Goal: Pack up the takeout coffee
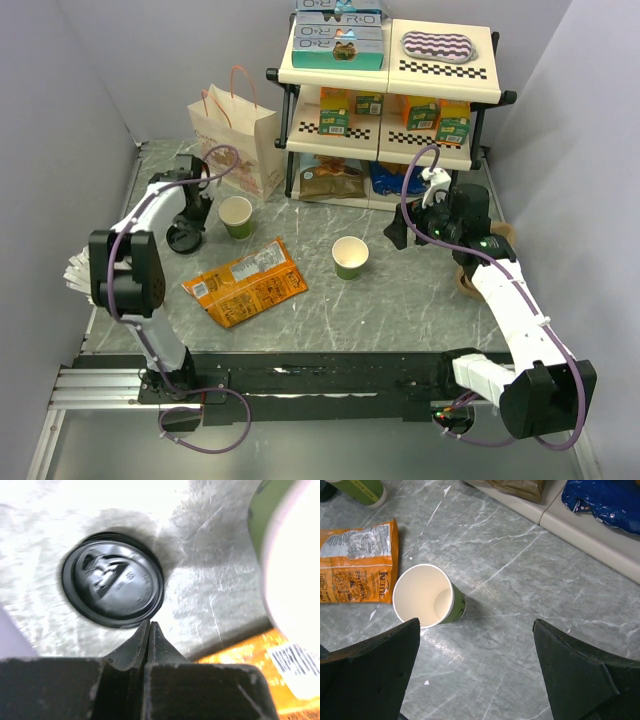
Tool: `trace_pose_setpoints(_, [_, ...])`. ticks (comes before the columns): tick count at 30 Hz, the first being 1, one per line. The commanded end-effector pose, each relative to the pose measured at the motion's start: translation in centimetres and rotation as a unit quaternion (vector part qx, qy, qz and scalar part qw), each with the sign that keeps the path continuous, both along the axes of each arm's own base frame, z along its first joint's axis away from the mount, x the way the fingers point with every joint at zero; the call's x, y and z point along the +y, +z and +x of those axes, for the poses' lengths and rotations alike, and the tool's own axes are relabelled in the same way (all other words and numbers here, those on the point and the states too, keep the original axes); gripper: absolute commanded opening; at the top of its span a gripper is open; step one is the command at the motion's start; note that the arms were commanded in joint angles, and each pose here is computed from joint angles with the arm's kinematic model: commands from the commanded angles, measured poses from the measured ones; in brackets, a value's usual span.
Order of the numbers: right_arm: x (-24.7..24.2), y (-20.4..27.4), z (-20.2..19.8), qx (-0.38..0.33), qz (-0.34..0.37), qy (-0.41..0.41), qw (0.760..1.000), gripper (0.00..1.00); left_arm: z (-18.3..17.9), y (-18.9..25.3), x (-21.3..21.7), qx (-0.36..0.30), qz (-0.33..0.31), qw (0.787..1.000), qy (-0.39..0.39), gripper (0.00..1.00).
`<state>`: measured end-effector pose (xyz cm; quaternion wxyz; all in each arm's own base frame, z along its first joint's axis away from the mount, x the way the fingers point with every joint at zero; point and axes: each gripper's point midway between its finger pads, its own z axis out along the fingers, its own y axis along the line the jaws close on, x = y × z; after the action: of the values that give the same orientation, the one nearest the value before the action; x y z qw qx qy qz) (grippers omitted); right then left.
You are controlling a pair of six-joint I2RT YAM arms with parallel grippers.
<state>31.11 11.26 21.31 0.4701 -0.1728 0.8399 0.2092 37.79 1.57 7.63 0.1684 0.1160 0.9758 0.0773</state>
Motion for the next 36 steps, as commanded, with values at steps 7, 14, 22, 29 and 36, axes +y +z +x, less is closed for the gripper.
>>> trace_pose_setpoints(7, [0.6,1.9,0.9,-0.029,0.015,0.008,0.999,1.00,0.7,5.8,-0.1,-0.054,-0.015,0.998,-0.018,0.07])
trace_pose_setpoints(14, [0.7,2.1,0.9,-0.034,0.015,0.010,0.999,1.00,0.6,1.9,-1.0,-0.034,-0.021,0.999,-0.025,0.34])
trace_pose_setpoints(22, [0.4,1.8,0.2,-0.035,0.010,0.005,0.999,1.00,1.2,-0.2,-1.0,-0.015,-0.016,0.999,-0.024,0.32])
trace_pose_setpoints(29, [0.4,1.5,0.1,-0.032,0.009,0.004,0.999,1.00,0.8,-1.8,-0.9,0.006,-0.011,0.999,-0.033,0.27])
trace_pose_setpoints(36, [0.4,1.5,0.4,-0.031,0.010,0.005,0.999,1.00,0.9,-2.1,-0.7,0.011,-0.002,0.999,-0.030,0.23])
